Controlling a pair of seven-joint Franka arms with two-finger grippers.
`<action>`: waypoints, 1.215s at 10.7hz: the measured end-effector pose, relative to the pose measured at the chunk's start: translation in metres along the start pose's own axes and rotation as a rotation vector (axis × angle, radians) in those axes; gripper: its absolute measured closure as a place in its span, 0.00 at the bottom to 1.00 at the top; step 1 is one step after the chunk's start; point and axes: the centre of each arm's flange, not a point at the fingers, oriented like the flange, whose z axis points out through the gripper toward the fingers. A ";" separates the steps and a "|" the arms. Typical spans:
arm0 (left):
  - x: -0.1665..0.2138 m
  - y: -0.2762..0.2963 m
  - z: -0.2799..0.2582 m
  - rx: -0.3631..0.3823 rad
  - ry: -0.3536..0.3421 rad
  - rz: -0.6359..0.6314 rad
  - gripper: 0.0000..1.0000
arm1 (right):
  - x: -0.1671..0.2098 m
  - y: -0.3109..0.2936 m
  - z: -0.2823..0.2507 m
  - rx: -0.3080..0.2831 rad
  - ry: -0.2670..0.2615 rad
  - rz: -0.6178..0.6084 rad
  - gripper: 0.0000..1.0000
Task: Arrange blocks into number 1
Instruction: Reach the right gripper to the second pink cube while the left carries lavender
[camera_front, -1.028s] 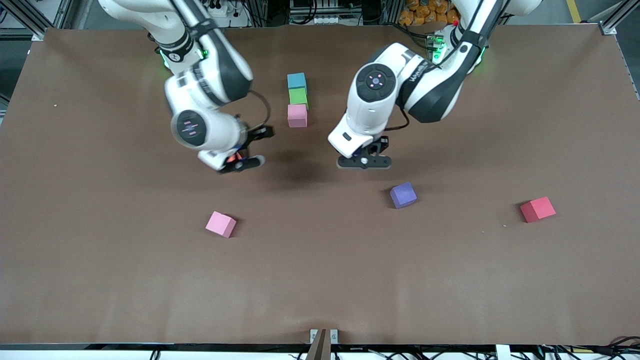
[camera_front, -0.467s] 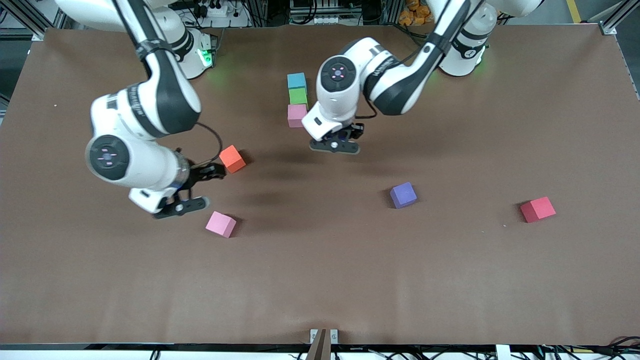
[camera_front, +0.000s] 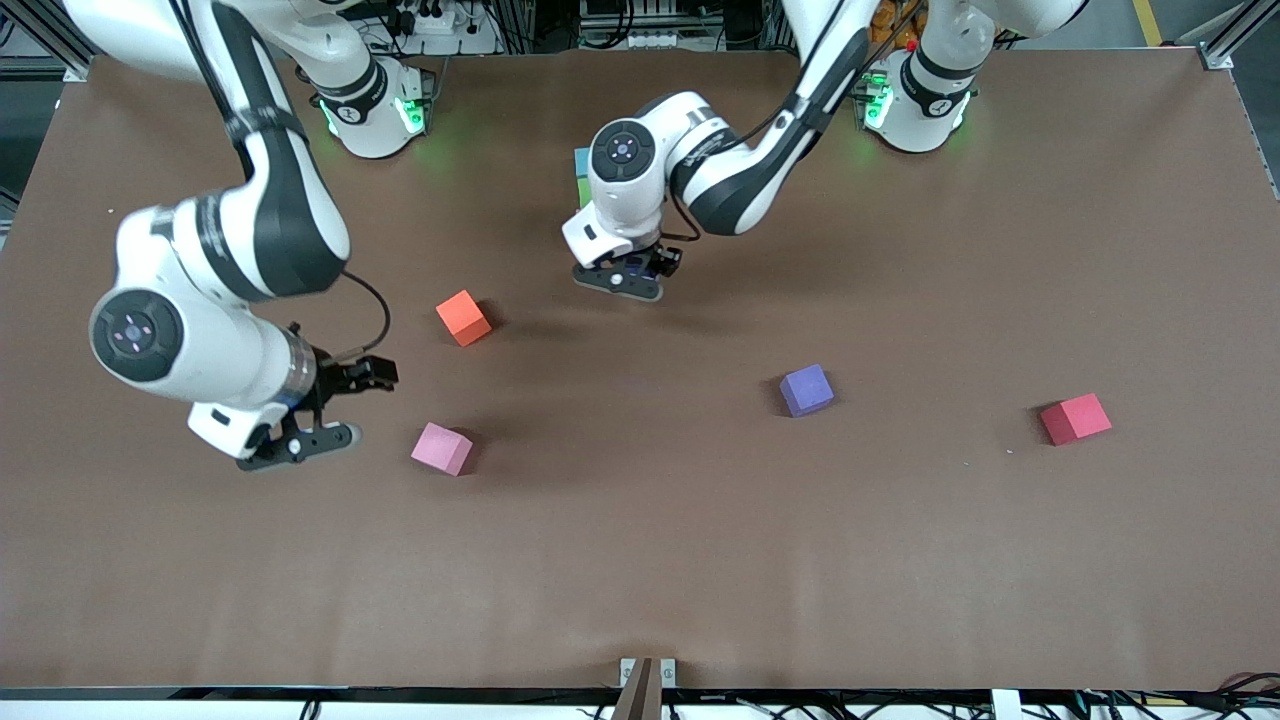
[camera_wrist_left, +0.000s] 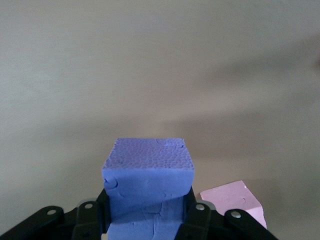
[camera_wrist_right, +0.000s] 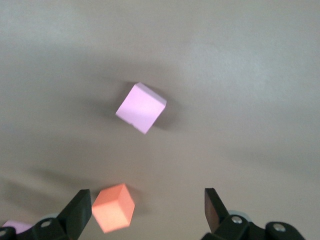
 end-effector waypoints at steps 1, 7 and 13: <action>-0.004 0.009 0.012 -0.003 0.004 0.049 0.45 | 0.011 -0.001 0.024 0.036 0.007 0.078 0.00; 0.000 0.026 0.033 -0.011 0.012 0.087 0.45 | 0.040 0.004 0.102 0.062 0.005 0.658 0.00; -0.005 0.047 0.032 -0.048 -0.001 -0.180 0.45 | 0.048 0.006 0.141 0.099 -0.016 0.724 0.00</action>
